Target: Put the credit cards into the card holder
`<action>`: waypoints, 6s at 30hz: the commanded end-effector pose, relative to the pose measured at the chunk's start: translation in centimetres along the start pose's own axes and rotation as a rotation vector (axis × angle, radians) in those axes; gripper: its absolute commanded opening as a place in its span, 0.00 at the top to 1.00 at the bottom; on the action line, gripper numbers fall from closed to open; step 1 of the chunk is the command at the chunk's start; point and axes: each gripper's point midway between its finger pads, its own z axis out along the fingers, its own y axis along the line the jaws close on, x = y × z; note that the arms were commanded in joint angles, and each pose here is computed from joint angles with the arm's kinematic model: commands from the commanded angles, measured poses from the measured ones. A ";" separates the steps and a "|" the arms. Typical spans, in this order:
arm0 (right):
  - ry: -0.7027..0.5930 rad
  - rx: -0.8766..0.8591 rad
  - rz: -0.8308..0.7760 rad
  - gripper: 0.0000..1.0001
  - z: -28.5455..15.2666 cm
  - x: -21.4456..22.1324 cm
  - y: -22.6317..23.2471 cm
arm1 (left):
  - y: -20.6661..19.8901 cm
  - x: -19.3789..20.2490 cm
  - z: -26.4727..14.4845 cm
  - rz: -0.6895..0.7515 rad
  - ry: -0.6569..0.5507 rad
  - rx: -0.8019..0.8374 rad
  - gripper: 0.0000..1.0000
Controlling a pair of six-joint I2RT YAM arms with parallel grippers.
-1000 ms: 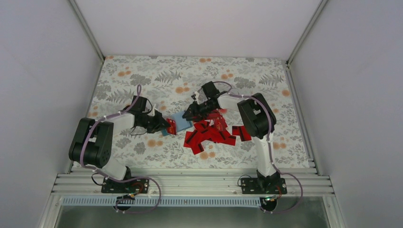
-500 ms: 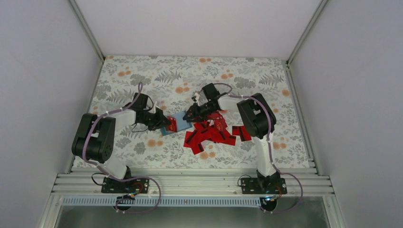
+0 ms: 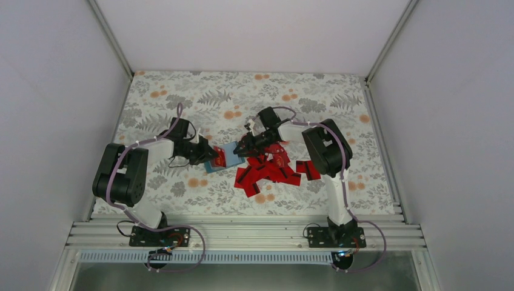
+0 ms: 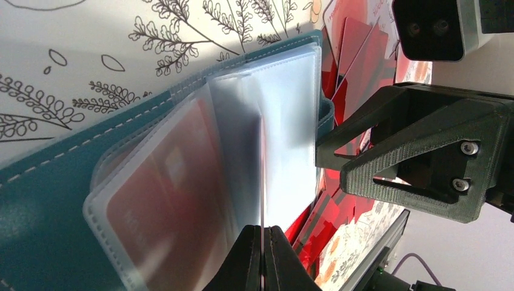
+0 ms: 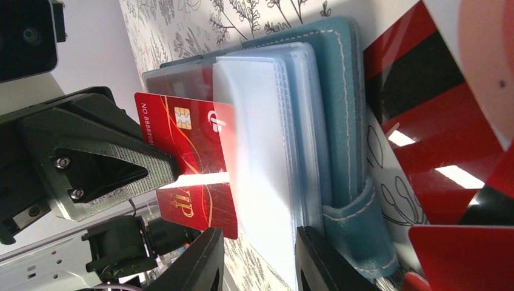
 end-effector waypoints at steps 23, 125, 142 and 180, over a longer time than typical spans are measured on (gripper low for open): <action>0.028 0.033 0.011 0.69 1.0 1.2 -1.1 | -0.6 -2.1 0.1 0.124 -0.084 0.017 0.98; 0.003 0.031 -0.007 0.80 1.2 -0.2 -1.4 | -0.3 -1.3 3.3 0.129 0.052 -0.311 0.42; 0.022 0.025 -0.010 0.80 1.2 -0.1 -1.3 | -2.4 -1.2 5.0 0.088 0.075 -0.336 0.43; -0.044 0.025 -0.081 0.72 -2.3 -0.5 1.4 | -5.0 -1.5 2.5 0.093 0.027 -0.416 0.32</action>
